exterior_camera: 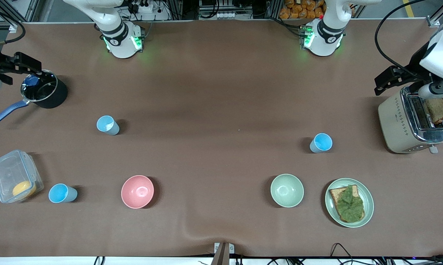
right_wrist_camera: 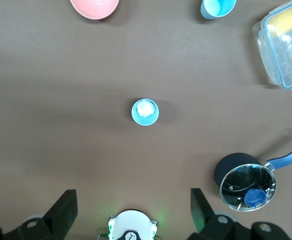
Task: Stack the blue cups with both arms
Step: 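Move the left gripper toward the blue cup by the toaster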
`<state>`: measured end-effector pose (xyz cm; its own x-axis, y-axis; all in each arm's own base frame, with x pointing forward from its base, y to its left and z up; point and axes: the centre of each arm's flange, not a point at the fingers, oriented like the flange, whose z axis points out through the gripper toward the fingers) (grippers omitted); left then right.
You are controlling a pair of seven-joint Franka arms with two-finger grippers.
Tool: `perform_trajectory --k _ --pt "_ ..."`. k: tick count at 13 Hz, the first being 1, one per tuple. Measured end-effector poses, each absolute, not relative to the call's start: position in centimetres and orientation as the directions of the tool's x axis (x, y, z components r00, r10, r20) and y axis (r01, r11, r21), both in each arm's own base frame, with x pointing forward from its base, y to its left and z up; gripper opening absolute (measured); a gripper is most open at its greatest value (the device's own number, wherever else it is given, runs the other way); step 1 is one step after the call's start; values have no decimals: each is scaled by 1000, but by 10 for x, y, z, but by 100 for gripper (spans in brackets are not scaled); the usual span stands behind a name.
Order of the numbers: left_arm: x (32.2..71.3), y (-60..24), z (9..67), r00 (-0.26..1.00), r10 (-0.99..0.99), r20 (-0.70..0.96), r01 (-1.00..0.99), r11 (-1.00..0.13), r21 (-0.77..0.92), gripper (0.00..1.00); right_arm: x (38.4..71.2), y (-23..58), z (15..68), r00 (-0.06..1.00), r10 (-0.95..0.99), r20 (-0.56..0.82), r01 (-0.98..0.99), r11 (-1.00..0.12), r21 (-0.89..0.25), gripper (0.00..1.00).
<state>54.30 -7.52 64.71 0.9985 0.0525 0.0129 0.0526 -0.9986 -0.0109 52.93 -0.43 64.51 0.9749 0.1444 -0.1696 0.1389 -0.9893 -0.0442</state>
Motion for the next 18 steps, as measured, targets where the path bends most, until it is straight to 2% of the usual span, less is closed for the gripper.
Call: perform_trajectory --k 7,11,14,18 --pt "551 -78 625 998 49 -31 49 -999 -21 100 534 -4 602 970 150 -189 143 -989 -48 100" --pt "577 -82 539 998 47 -30 46 -999 -23 100 530 -2 609 973 154 -170 148 -988 -45 100" --pt "577 -82 469 999 45 -18 45 -999 -21 100 527 1 616 975 159 -158 154 -987 -42 100" --pt "573 -81 410 999 43 18 43 -999 -14 100 528 2 615 975 160 -152 156 -987 -41 100"
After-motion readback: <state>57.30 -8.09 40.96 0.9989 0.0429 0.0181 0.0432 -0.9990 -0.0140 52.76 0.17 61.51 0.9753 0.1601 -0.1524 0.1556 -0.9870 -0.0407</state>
